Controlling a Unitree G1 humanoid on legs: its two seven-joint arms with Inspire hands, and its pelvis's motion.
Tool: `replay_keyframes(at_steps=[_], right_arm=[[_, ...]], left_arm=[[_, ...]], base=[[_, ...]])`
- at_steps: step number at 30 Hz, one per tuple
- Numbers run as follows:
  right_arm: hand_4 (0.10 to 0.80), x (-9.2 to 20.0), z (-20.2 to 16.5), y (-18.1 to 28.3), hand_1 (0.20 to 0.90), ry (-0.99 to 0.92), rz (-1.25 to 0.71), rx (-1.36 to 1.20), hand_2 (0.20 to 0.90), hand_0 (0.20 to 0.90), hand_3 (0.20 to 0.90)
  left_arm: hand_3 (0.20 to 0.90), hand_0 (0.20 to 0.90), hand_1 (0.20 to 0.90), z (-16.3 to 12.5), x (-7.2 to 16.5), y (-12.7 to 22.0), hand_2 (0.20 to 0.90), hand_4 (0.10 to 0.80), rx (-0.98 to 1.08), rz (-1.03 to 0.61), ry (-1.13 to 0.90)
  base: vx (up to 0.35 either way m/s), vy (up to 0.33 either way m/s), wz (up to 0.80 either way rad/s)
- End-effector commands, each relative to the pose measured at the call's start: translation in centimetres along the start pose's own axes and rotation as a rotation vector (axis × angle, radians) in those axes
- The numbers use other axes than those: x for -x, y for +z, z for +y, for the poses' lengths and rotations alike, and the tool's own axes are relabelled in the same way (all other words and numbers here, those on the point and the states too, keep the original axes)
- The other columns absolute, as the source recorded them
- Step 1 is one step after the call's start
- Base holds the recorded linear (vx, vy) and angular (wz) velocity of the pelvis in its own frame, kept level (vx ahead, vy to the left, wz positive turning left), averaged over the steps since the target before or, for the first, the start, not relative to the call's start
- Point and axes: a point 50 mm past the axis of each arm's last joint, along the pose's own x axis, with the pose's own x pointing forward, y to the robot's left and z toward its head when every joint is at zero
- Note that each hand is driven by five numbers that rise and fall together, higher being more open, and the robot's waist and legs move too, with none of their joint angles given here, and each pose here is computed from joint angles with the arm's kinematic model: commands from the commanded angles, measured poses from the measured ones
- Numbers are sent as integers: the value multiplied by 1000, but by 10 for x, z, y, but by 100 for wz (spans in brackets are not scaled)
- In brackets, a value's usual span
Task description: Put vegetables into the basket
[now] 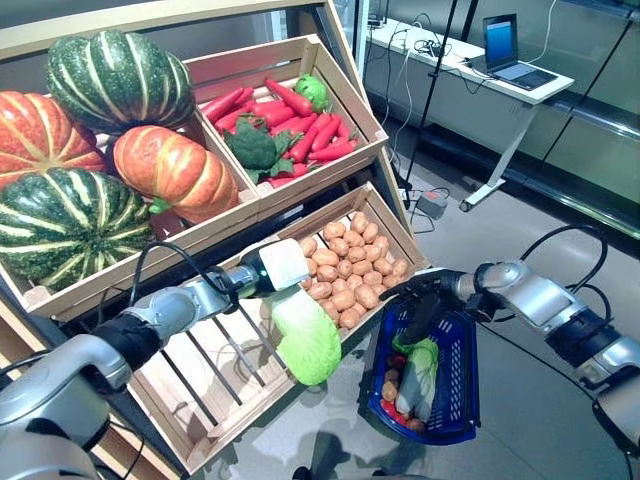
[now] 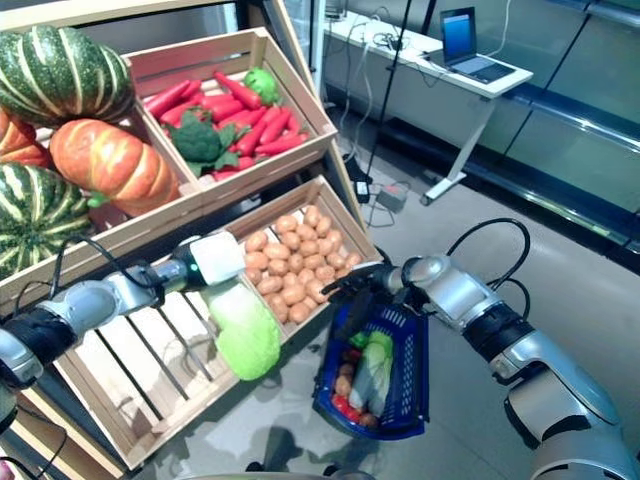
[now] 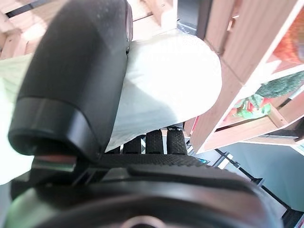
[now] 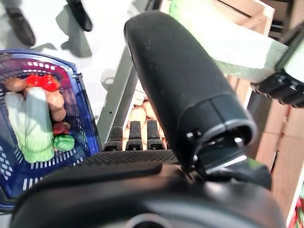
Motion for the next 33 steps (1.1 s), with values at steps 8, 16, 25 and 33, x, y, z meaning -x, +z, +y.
replay_keyframes(at_steps=[8,16,25,33], right_arm=[[800,8,-5,29,900,43,-402,-300,900,900,900],[800,-20,21,29,900,158,-405,-464,900,900,900],[800,-53,57,39,900,289,-341,-528,900,900,900],[800,-83,80,35,900,307,-237,-619,900,900,900]], left_arm=[[300,300,300,19,-5,-39,300,400,-52,161,136],[300,300,300,38,-23,-28,300,400,-54,148,160],[300,300,300,75,-46,-8,300,400,-40,110,235],[300,300,300,96,-60,2,300,400,12,128,296]], base=[[5,0,-2],[0,0,0],[0,0,0],[0,0,0]])
